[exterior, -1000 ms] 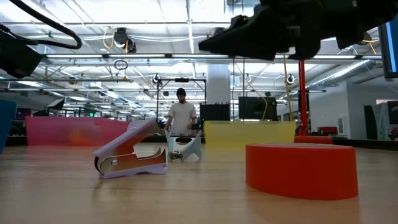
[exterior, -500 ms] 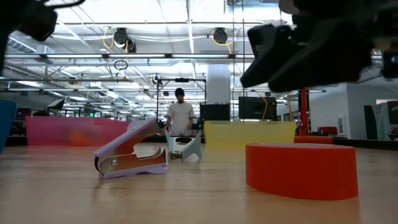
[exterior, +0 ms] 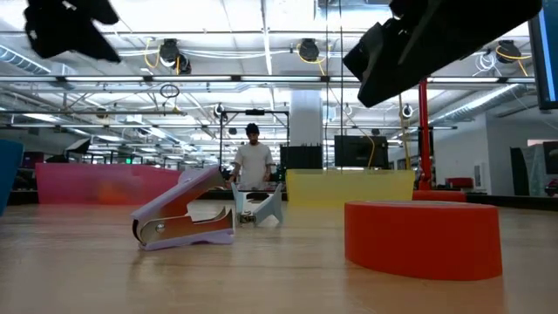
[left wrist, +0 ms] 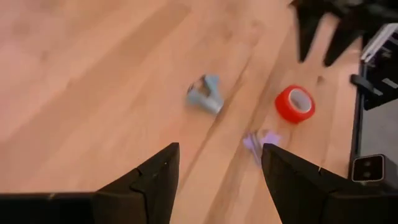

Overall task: Pick and place Stapler, Stapler remover, tape
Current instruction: Put the red tape into the blue bin

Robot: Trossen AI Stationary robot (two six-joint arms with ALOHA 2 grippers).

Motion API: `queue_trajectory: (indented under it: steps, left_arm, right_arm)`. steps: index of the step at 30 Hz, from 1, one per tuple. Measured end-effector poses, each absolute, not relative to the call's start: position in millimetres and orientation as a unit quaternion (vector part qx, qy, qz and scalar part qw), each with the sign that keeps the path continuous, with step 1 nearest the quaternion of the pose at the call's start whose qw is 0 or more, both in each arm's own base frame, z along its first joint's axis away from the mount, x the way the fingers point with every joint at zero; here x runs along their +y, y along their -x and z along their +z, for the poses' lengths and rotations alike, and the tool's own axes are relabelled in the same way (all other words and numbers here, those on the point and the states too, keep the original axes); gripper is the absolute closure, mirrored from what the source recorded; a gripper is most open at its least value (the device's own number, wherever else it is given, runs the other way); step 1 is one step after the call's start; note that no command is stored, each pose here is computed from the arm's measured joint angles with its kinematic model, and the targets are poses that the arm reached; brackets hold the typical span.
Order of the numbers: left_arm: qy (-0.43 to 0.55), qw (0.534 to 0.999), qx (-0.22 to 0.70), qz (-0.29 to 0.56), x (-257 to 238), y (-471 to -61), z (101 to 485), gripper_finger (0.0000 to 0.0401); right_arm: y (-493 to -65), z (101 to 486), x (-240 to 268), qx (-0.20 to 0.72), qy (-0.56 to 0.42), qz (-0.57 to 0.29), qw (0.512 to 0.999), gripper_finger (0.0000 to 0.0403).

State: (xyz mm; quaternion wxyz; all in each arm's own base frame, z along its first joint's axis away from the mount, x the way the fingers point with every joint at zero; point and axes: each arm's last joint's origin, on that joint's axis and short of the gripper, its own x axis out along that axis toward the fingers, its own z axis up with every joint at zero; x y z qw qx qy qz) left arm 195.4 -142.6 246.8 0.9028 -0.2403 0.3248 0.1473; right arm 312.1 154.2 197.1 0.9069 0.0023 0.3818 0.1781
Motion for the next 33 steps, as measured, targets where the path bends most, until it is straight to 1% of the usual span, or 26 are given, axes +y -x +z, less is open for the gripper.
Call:
queue_trajectory:
  steps: [4,9,15,19,23,27,33]
  left_arm:
    - [0.19,0.928,0.293,0.132,-144,-200,252,0.0173]
    - [0.165,0.935,0.284,0.131,-144,-201,253,0.0173]
    - [0.16,0.937,0.281,0.133,-144,-201,253,0.0173]
    - [0.157,0.938,0.275,0.14,-144,-201,253,0.0173]
    - [0.157,0.939,0.272,0.143,-143,-201,253,0.0173]
    - [0.157,0.939,0.272,0.143,-143,-201,253,0.0173]
    - [0.155,0.939,0.273,0.142,-143,-201,253,0.0173]
  right_arm:
    - [-313,196,154,0.387,-0.019,0.168,0.906,0.0248]
    - [-312,194,154,0.395,-0.036,0.16,0.904,0.0248]
    - [-316,182,153,0.418,-0.042,0.145,0.896,0.0248]
    - [-328,164,155,0.457,-0.044,0.128,0.879,0.0248]
    - [-340,156,153,0.483,-0.044,0.114,0.867,0.0248]
    - [-348,150,154,0.496,-0.071,0.131,0.855,0.0248]
    - [-347,140,152,0.528,-0.091,0.119,0.836,0.0248]
